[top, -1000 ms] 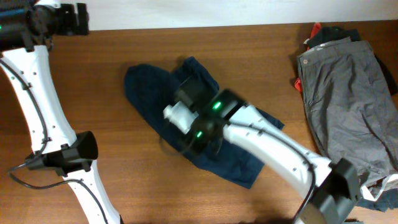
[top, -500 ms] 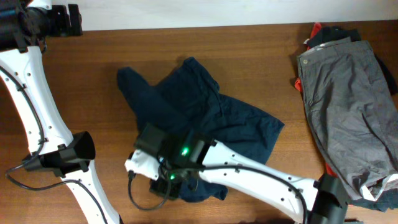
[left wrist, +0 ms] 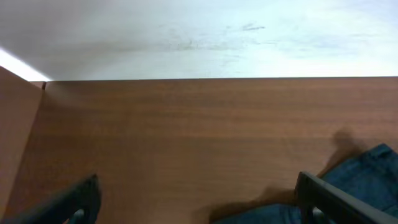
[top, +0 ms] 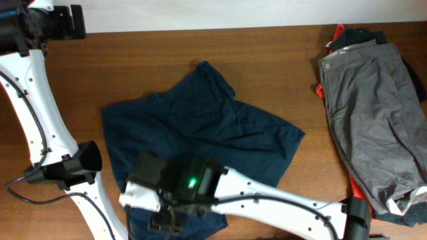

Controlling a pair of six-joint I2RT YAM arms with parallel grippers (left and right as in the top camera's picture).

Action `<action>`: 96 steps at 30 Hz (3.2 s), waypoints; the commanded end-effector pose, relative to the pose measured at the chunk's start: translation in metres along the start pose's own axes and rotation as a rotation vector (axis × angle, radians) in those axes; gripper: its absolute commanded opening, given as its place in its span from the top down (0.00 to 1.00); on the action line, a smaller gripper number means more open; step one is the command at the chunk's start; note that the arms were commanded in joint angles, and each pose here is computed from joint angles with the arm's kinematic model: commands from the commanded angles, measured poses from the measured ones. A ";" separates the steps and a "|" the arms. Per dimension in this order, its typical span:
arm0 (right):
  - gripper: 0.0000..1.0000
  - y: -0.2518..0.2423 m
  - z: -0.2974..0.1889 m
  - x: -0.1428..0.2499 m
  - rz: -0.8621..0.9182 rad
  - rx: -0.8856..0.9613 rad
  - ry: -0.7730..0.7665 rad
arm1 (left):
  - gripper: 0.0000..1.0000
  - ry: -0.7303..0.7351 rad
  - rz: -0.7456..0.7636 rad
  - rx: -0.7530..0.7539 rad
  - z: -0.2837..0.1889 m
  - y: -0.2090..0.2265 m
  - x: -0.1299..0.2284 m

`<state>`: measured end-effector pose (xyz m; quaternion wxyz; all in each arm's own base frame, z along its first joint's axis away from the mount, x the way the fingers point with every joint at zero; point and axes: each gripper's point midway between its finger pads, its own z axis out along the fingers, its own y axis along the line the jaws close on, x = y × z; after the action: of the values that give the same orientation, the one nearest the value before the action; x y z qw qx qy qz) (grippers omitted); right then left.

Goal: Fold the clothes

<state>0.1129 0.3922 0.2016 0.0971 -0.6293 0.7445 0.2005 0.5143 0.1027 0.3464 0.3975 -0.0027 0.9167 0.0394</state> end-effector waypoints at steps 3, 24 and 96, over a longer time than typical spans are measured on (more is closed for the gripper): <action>0.30 -0.122 -0.067 0.014 0.346 0.388 -0.110 | 0.01 -0.018 0.002 0.054 -0.004 -0.006 -0.003; 0.26 -0.275 -0.064 0.303 1.512 0.537 0.188 | 0.01 0.080 0.632 0.501 0.074 -0.240 0.051; 0.96 -0.431 0.023 0.374 1.453 0.736 -0.196 | 0.98 0.173 0.132 0.161 0.245 -0.207 0.086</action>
<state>0.4704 0.0110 0.0018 0.2413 0.1004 0.9652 0.0105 0.6305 -0.1310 0.0982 0.3032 0.1711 0.9370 -0.0286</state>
